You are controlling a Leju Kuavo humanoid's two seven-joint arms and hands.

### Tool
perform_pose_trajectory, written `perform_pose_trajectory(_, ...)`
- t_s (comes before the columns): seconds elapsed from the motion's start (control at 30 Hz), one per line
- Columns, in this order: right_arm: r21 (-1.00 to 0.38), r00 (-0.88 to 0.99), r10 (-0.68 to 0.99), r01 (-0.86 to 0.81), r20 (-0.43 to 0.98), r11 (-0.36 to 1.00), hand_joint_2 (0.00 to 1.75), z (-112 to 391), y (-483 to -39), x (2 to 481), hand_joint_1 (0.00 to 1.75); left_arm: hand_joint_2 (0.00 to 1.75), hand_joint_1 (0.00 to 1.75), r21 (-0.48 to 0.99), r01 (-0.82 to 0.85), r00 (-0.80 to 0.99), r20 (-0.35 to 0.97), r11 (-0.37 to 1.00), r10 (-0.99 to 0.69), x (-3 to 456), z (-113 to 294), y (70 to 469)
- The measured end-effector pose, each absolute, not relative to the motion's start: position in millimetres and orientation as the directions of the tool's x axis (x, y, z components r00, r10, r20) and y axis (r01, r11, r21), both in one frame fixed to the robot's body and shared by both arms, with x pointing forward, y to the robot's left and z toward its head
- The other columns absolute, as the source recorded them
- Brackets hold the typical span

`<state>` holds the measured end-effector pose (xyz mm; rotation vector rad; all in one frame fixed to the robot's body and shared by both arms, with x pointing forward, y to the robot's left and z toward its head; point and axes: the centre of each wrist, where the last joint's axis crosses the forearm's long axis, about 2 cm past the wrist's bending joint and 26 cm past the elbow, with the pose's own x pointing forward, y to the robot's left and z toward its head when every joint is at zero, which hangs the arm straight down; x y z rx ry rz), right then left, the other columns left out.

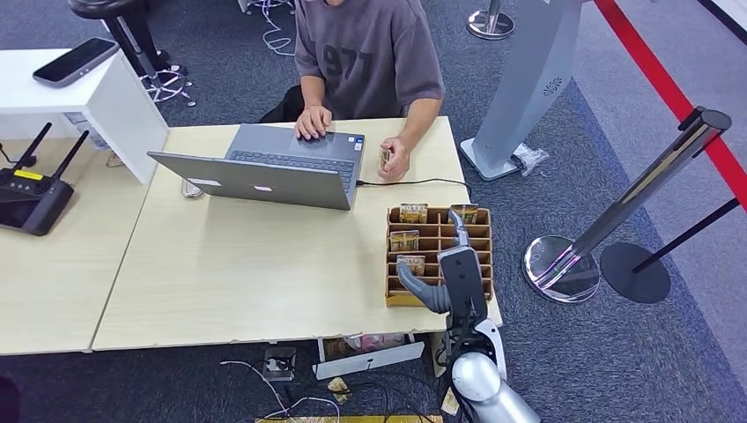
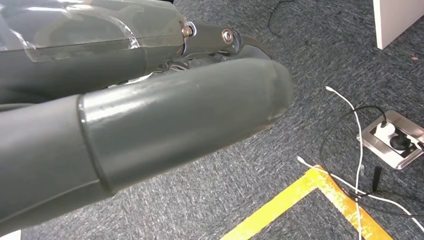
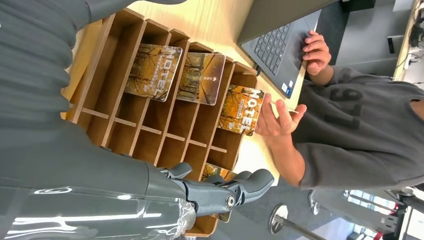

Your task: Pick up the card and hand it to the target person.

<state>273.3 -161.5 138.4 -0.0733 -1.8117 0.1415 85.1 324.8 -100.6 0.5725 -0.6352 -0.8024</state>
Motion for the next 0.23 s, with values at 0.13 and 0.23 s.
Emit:
perform_pose_trajectory(0.13, -0.14, -0.238, 0.132, -0.018, 0.962, 0.99, 1.75, 136.3, -161.6, 273.2, 0.0, 0.0, 0.0, 0.677, 0.468, 0.533, 0.296, 0.567, -0.793, 85.1, -100.6, 324.9)
perform_pose_trajectory(0.23, -0.145, -0.235, 0.139, -0.009, 0.962, 0.989, 1.75, 134.9, -161.9, 273.1, 0.0, 0.0, 0.0, 0.677, 0.468, 0.533, 0.296, 0.568, -0.792, 85.1, -100.6, 324.9)
